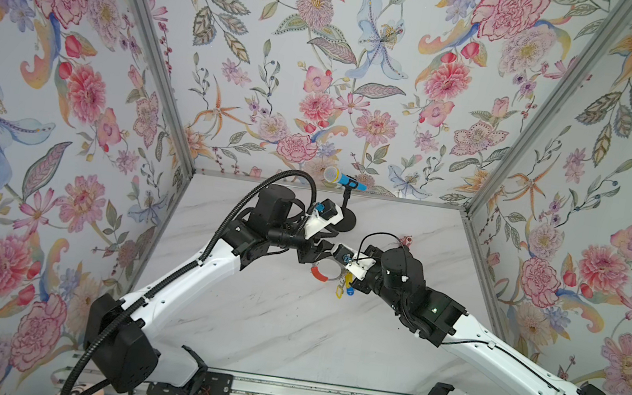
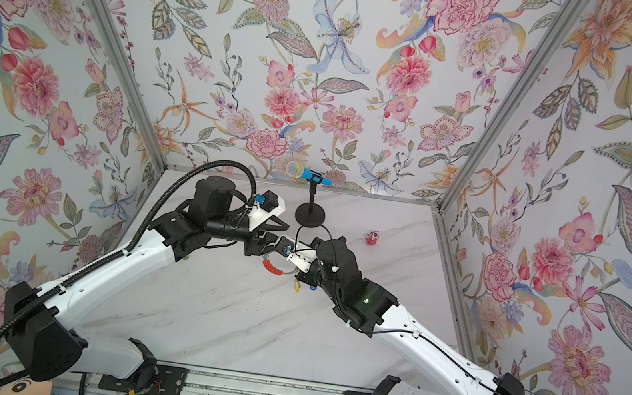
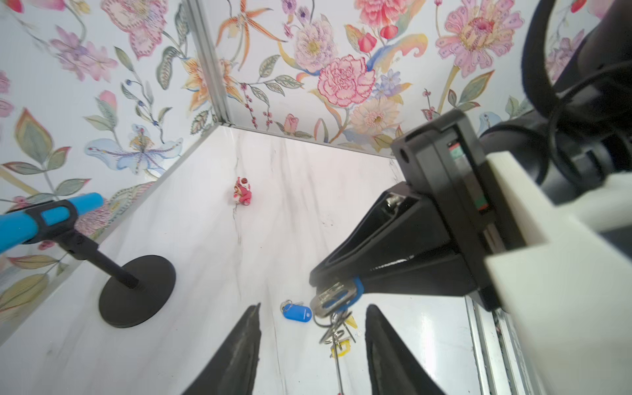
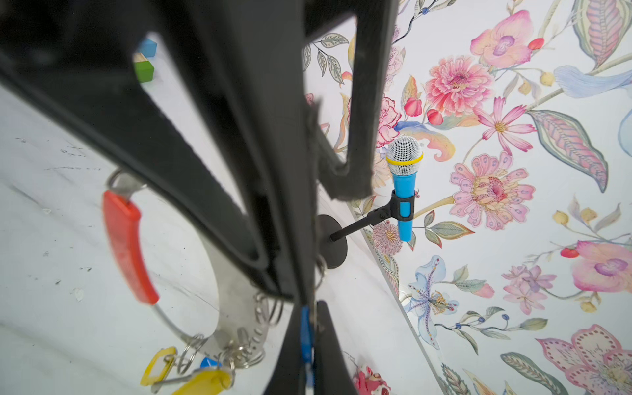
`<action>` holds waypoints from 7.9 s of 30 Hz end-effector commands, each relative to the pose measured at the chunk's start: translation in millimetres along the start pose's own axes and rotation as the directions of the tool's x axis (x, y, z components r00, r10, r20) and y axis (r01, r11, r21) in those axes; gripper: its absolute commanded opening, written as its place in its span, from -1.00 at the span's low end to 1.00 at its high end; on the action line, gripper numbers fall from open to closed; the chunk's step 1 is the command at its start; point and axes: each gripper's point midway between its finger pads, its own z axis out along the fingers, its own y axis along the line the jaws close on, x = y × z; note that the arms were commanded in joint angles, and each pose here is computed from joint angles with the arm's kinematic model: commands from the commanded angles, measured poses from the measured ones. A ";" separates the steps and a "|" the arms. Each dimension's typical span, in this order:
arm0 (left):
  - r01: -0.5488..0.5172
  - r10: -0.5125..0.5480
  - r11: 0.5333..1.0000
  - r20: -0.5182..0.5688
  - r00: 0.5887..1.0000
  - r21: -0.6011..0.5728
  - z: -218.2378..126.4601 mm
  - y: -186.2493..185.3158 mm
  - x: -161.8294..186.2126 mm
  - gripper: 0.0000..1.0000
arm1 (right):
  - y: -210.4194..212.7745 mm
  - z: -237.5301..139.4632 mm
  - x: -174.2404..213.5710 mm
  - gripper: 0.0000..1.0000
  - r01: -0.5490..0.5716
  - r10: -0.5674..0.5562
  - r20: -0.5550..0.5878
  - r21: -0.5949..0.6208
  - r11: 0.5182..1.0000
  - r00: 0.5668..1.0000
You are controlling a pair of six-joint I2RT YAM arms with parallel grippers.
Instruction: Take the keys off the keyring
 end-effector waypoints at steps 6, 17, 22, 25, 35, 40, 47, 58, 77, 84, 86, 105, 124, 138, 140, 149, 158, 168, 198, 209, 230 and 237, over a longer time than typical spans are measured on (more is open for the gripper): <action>0.059 -0.044 0.984 0.093 0.995 -0.169 -35.8 1.0 4.3 0.11 | -11.2 0.8 -9.6 -1.00 -0.145 0.144 0.040 0.017 0.989 0.989; 0.093 -0.078 0.994 0.242 0.967 -0.051 -27.0 -50.6 18.0 -0.16 | -11.7 5.7 -12.1 -1.00 -0.216 0.215 0.013 0.033 0.976 0.976; 0.044 -0.048 0.999 0.275 0.960 0.023 -20.9 -71.4 13.0 -0.18 | -15.0 5.7 -11.9 -1.00 -0.227 0.227 0.002 0.048 0.973 0.974; 0.064 -0.068 0.998 0.236 0.969 0.027 -9.4 -67.7 26.4 -0.18 | -15.5 5.2 -14.9 -1.00 -0.233 0.233 0.011 0.043 0.971 0.972; 0.071 -0.048 0.991 0.192 0.980 -0.116 13.1 -25.1 30.1 -0.17 | -11.8 -0.6 -20.3 -1.00 -0.261 0.261 0.019 0.003 0.965 0.965; 0.059 -0.026 0.991 0.255 0.967 -0.124 12.6 -20.5 17.6 -0.14 | -7.8 -1.4 -17.3 -1.00 -0.262 0.262 0.008 -0.008 0.965 0.965; 0.052 -0.003 0.982 0.258 0.966 -0.181 11.3 -6.8 18.3 -0.14 | -3.7 -1.7 -15.4 -1.00 -0.262 0.262 -0.002 -0.027 0.965 0.965; 0.041 0.015 0.975 0.251 0.968 -0.218 14.0 4.5 19.1 -0.16 | 0.8 -3.0 -15.6 -1.00 -0.253 0.253 -0.006 -0.051 0.966 0.967; 0.028 0.027 0.972 0.230 0.973 -0.232 17.4 11.8 21.3 -0.59 | 0.9 -3.5 -15.5 -1.00 -0.234 0.234 -0.016 -0.042 0.971 0.972; 0.008 0.036 0.976 0.200 0.979 -0.217 18.2 7.9 27.1 -0.73 | -2.7 -5.7 -18.0 -1.00 -0.244 0.244 -0.002 -0.035 0.969 0.970; 0.003 0.040 0.974 0.186 0.982 -0.225 18.0 9.1 28.6 -0.76 | -2.8 -5.9 -18.6 -1.00 -0.245 0.245 0.000 -0.036 0.969 0.969; -0.067 0.095 0.967 0.105 0.990 -0.247 13.2 8.7 37.8 -1.00 | -34.7 -15.1 -8.7 -1.00 -0.365 0.364 0.013 0.051 0.930 0.931; -0.260 0.277 0.952 0.092 0.956 -0.163 2.9 -16.6 28.1 -1.00 | -52.4 -8.7 21.5 -1.00 -0.553 0.555 -0.050 0.053 0.832 0.830; -0.217 0.240 0.964 0.157 0.958 -0.153 17.5 -16.3 46.9 -0.95 | -46.2 -13.4 7.4 -1.00 -0.552 0.552 -0.001 -0.031 0.833 0.834; -0.212 0.232 0.969 0.171 0.957 -0.130 20.2 -18.5 44.2 -1.00 | -44.6 -13.3 5.6 -1.00 -0.543 0.543 0.000 -0.038 0.839 0.840; -0.161 0.186 0.974 0.156 0.970 -0.158 17.9 -10.3 41.4 -1.00 | -40.2 -9.5 25.1 -1.00 -0.557 0.556 -0.054 -0.003 0.830 0.829; -0.135 0.161 0.967 0.103 0.982 -0.218 -4.4 -1.0 47.8 -1.00 | -11.9 14.3 98.3 -1.00 -0.678 0.663 -0.265 0.045 0.734 0.700; -0.116 0.138 0.961 0.069 0.988 -0.252 -24.4 10.6 54.2 -1.00 | 63.1 57.2 174.7 -1.00 -0.794 0.719 -0.468 0.058 0.605 0.514; 0.179 -0.185 0.907 0.020 0.982 -0.380 -21.1 48.9 139.0 -1.00 | 50.8 53.9 182.5 0.03 -0.801 0.723 -0.484 0.071 0.594 0.493; 0.307 -0.357 0.836 -0.026 0.934 -0.454 -17.3 72.9 192.1 -0.93 | 31.9 39.4 145.7 0.31 -0.818 0.744 -0.396 -0.031 0.574 0.538; 0.376 -0.502 0.656 -0.007 0.865 -0.654 -64.4 81.1 251.5 -0.25 | 22.4 31.9 160.1 0.59 -0.838 0.779 -0.355 -0.021 0.546 0.516; 0.273 -0.427 0.575 0.002 0.904 -0.772 -99.9 109.6 234.7 0.51 | -11.6 16.6 208.3 0.99 -0.839 0.840 -0.256 0.149 0.523 0.478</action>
